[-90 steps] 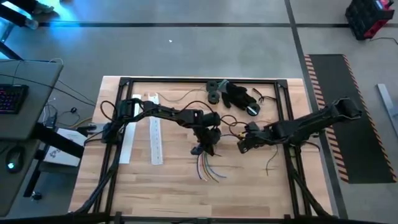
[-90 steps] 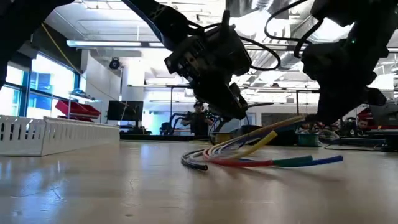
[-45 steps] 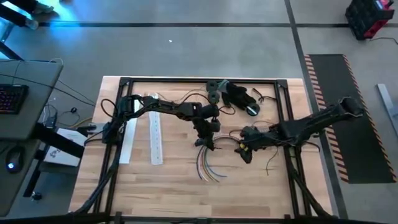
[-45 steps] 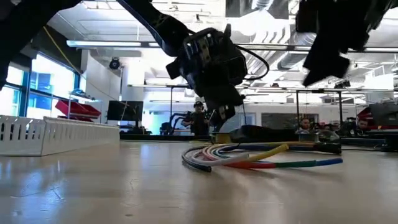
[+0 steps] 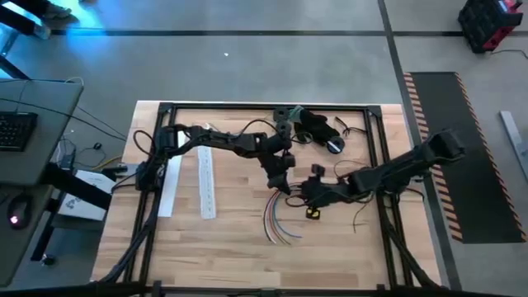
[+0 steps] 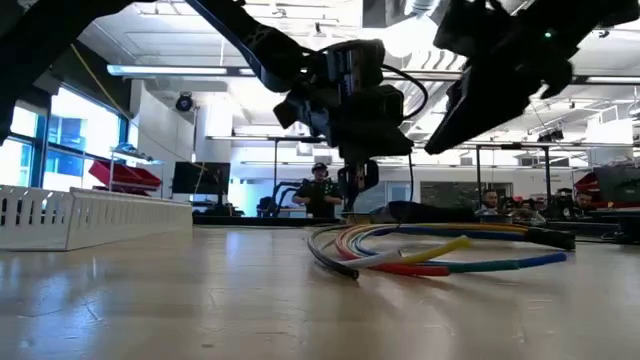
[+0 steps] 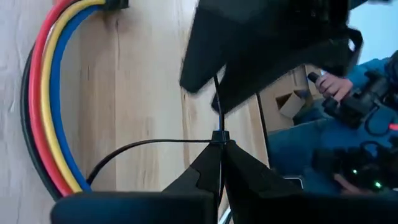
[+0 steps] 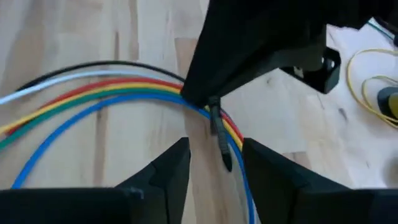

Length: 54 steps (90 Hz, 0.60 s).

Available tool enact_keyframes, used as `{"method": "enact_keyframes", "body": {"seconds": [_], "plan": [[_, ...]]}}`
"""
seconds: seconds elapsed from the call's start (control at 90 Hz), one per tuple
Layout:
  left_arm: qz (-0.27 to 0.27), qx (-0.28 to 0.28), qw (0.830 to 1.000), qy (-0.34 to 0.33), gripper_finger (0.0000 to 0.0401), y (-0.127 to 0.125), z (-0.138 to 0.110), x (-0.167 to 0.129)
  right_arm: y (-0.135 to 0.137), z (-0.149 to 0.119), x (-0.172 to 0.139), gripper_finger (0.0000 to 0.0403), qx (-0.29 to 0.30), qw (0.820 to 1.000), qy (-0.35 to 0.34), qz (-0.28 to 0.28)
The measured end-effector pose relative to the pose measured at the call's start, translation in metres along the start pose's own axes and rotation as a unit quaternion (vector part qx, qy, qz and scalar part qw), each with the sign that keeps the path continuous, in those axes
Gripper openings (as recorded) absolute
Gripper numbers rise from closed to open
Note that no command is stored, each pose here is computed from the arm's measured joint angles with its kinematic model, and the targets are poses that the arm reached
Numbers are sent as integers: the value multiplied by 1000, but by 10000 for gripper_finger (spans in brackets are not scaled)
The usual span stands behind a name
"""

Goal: Ziptie cables
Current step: Wrap the cables together using a black zip tie

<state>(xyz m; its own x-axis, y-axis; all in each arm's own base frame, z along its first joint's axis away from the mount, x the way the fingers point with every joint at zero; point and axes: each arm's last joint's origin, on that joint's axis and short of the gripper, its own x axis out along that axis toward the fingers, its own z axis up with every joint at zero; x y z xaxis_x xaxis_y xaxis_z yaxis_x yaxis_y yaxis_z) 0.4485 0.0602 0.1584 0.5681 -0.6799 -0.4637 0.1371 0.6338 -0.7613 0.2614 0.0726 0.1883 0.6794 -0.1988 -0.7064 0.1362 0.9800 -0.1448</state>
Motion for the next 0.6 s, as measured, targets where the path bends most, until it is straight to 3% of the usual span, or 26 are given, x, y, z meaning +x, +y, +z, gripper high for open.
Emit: {"method": "enact_keyframes", "body": {"seconds": [0.189,0.378,0.6], "plan": [[14,-6,1000,-5,0,1,0,0,-6,3,3,85,-5,1000,-1,11],[22,-9,1000,-8,0,1,0,0,-12,2,8,15,6,1000,12,27],[36,37,999,-13,22,4,2,-3,-15,2,10,2,100,993,31,60]]}}
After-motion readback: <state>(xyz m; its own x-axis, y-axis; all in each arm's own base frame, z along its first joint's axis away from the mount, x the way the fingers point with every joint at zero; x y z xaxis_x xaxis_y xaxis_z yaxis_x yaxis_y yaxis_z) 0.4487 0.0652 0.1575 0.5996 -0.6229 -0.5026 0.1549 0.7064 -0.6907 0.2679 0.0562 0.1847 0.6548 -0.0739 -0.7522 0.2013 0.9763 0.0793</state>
